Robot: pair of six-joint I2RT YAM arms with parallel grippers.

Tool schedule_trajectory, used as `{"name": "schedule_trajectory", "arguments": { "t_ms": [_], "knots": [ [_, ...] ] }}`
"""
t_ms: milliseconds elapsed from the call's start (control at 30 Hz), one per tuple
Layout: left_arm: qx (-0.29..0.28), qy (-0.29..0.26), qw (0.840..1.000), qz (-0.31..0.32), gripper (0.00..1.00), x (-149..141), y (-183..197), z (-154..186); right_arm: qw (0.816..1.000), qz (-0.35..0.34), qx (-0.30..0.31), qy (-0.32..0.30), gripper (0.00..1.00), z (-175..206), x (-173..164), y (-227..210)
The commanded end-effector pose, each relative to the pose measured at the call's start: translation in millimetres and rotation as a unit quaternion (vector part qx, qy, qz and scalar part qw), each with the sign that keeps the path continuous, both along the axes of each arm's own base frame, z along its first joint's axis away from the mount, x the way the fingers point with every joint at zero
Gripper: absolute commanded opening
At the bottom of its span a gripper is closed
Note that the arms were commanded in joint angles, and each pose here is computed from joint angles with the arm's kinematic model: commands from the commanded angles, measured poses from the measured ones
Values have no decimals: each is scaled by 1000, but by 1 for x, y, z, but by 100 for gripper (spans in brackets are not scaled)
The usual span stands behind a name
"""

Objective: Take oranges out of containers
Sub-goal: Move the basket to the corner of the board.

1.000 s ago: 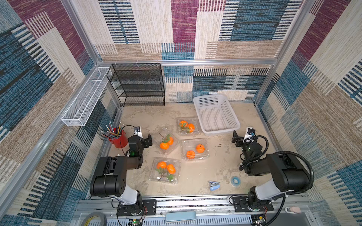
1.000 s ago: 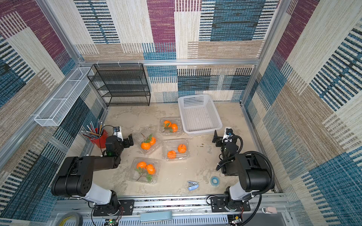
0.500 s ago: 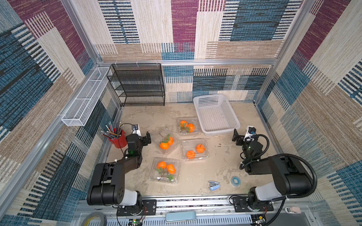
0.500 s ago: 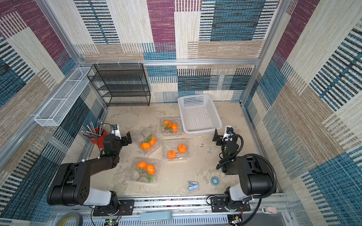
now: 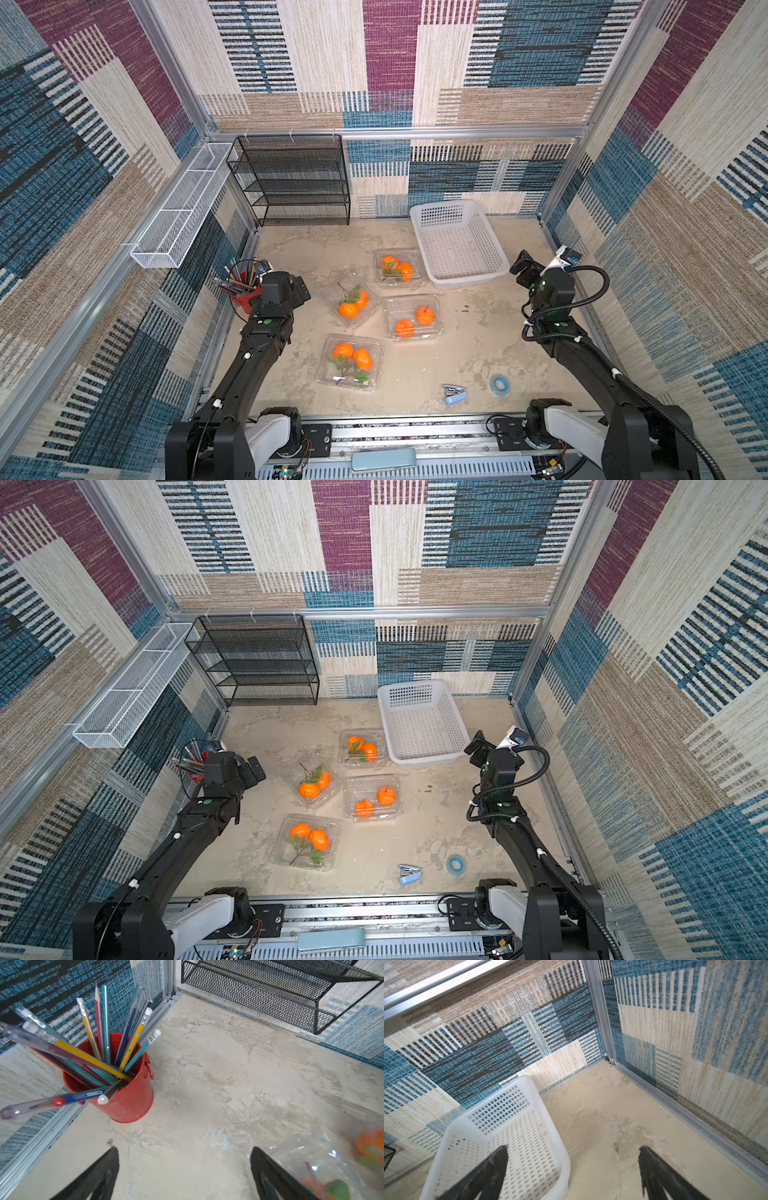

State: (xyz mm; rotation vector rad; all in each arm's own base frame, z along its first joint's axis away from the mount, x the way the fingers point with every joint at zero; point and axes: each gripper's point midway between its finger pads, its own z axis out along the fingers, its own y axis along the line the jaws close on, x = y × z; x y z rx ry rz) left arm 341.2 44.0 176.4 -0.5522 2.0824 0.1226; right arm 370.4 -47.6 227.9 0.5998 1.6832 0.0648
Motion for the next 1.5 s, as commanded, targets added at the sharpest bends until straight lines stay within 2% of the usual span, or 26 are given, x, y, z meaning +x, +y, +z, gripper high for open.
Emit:
{"name": "schedule_trajectory", "arguments": {
  "t_ms": [0,133,233,300,467,633,700,867,967,1067,1267,1367,1433,1467],
  "knots": [
    [-93,58,994,1,99,-22,-24,-8,993,24,63,97,98,-32,-11,15],
    [-209,92,972,-57,99,-24,-79,3,981,112,104,117,98,-16,2,50],
    [-296,134,940,-106,99,-23,-132,12,969,159,110,152,98,-9,13,79],
    [-335,167,917,-135,99,-22,-166,19,962,189,105,169,98,-7,21,99],
    [-401,233,869,-174,99,-26,-237,15,939,258,76,213,98,-14,41,155],
    [-453,245,830,-212,99,-26,-285,18,916,300,40,264,98,-35,66,217],
    [-462,240,823,-226,99,-23,-293,23,909,312,16,276,100,-44,78,235],
    [-488,228,809,-237,99,-21,-300,23,894,320,-7,314,86,-75,112,261],
    [-513,232,792,-236,99,-23,-306,19,893,314,-20,321,84,-78,132,270],
    [-505,238,793,-243,99,-23,-307,15,887,319,-32,331,80,-86,144,280],
    [-492,242,798,-249,99,-15,-307,19,876,316,-56,361,62,-107,158,284],
    [-487,236,803,-249,99,-7,-302,25,878,299,-64,369,58,-111,162,280],
    [-495,231,802,-242,100,0,-301,30,878,295,-68,372,54,-111,163,278],
    [-504,234,792,-251,100,-1,-305,33,877,294,-71,373,51,-111,163,278]
  ]
}}
